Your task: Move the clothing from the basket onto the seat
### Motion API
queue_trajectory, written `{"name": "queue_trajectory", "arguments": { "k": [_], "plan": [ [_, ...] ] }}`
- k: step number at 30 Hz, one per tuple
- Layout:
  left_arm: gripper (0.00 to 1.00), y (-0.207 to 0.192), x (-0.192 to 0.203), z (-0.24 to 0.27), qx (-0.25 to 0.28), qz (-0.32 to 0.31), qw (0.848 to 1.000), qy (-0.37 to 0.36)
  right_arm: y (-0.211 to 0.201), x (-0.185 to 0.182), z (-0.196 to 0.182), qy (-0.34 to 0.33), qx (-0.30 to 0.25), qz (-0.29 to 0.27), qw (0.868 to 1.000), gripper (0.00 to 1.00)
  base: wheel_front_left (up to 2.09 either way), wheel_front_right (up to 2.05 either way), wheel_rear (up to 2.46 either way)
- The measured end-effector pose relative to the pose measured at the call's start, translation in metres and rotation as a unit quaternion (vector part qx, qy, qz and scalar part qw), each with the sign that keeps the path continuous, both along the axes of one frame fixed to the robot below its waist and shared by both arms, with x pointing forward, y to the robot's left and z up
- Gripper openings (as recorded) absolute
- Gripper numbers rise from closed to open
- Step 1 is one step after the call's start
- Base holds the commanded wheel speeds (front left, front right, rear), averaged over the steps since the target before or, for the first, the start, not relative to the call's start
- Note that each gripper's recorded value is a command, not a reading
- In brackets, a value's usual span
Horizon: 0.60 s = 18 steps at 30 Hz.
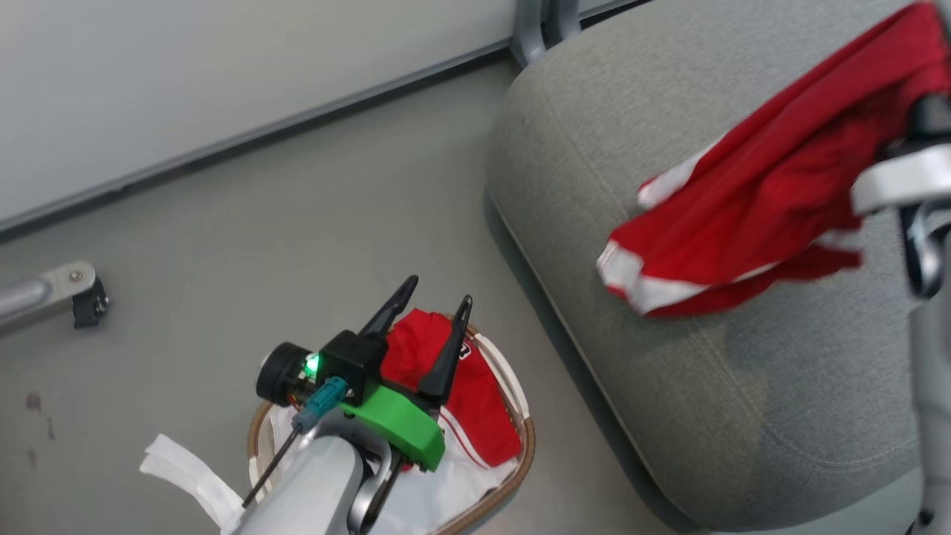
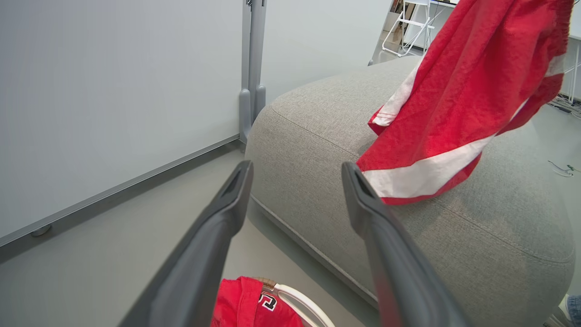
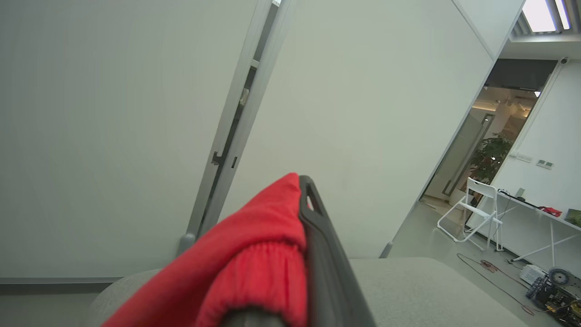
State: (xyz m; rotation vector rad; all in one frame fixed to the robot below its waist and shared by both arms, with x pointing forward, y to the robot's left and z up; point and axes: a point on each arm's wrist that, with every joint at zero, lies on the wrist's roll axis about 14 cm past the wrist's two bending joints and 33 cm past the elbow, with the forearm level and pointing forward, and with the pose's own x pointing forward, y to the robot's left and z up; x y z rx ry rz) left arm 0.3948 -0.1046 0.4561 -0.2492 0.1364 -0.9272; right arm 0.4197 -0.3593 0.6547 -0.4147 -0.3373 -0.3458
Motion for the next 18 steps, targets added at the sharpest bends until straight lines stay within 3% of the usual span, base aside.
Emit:
{"name": "queue_trajectory", "arguments": {
  "k": [7,11,18],
  "plan": [
    [1.0,0.01,0.027,-0.011,-0.004,0.015,1.0,-0.005,-0.026,0.042,0.048,-0.031,-0.066,-0.02,0.997,0.0,0.0,0.0,0.0],
    [1.0,0.019,0.044,-0.023,0.002,0.021,1.0,-0.011,-0.043,0.067,0.056,-0.027,-0.088,-0.035,0.995,0.0,0.0,0.0,0.0],
    [1.0,0.034,0.071,-0.053,0.009,0.039,0.999,-0.006,-0.063,0.118,0.024,0.005,-0.076,-0.052,0.996,0.0,0.0,0.0,0.0]
  ]
}}
